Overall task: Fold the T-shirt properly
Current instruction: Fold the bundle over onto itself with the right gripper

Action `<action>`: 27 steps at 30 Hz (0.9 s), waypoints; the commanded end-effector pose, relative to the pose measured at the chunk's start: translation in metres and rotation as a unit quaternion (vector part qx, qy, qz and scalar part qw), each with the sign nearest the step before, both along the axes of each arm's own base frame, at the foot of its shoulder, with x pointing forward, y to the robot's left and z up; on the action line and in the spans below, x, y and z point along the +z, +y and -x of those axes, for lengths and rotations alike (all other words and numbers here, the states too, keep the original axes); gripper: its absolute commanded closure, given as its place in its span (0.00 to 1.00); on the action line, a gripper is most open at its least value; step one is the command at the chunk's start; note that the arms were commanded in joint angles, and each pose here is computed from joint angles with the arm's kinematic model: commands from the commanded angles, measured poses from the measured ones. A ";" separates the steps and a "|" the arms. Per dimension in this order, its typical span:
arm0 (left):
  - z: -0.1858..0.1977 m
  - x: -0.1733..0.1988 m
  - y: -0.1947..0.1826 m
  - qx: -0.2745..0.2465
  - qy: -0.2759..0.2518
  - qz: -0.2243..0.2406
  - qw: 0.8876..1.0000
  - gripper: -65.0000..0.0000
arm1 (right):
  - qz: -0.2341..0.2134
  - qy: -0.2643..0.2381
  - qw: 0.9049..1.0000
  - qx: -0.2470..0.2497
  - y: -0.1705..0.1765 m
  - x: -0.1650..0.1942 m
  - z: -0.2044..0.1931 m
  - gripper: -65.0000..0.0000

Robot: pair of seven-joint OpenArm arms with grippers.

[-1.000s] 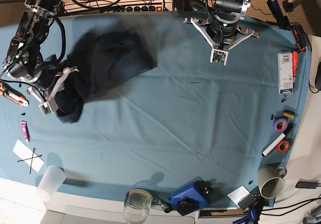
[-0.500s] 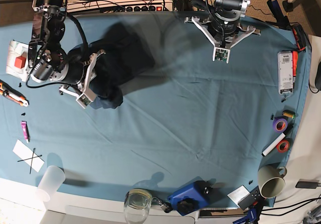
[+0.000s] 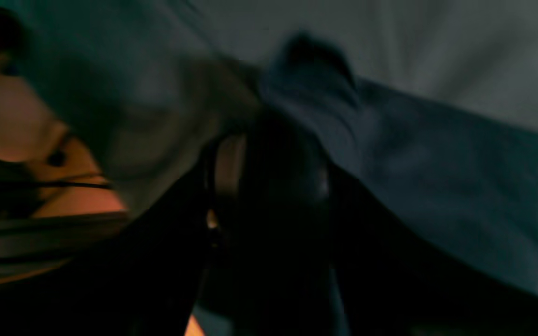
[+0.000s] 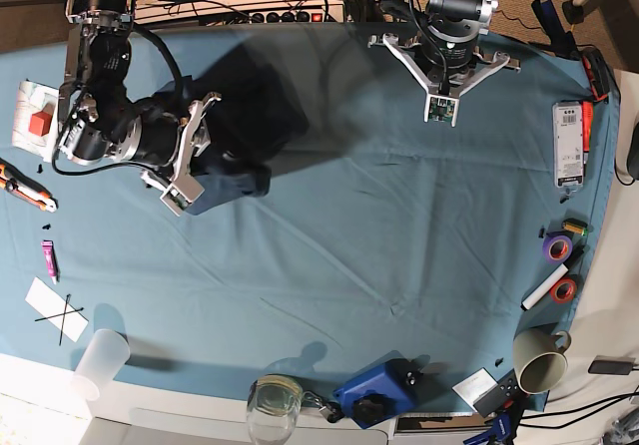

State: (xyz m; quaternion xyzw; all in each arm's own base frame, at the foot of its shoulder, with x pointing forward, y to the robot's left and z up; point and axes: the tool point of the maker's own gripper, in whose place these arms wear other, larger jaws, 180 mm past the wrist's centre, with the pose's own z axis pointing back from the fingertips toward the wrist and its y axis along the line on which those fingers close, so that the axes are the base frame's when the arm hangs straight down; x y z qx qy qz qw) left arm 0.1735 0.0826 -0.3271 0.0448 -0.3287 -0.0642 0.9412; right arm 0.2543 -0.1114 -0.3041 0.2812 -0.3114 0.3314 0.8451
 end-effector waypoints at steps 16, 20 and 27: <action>-0.003 0.007 0.000 0.004 -0.017 0.003 1.000 1.00 | -0.031 -0.099 0.994 -0.038 -0.013 0.057 -0.029 0.85; -0.003 0.007 0.000 0.004 -0.017 0.003 1.000 1.00 | 0.020 -0.113 0.989 -0.096 -0.047 0.052 -0.040 1.00; -0.003 0.007 0.000 0.004 -0.018 0.003 1.000 1.00 | 0.084 -0.073 0.984 -0.139 -0.072 0.016 -0.024 1.00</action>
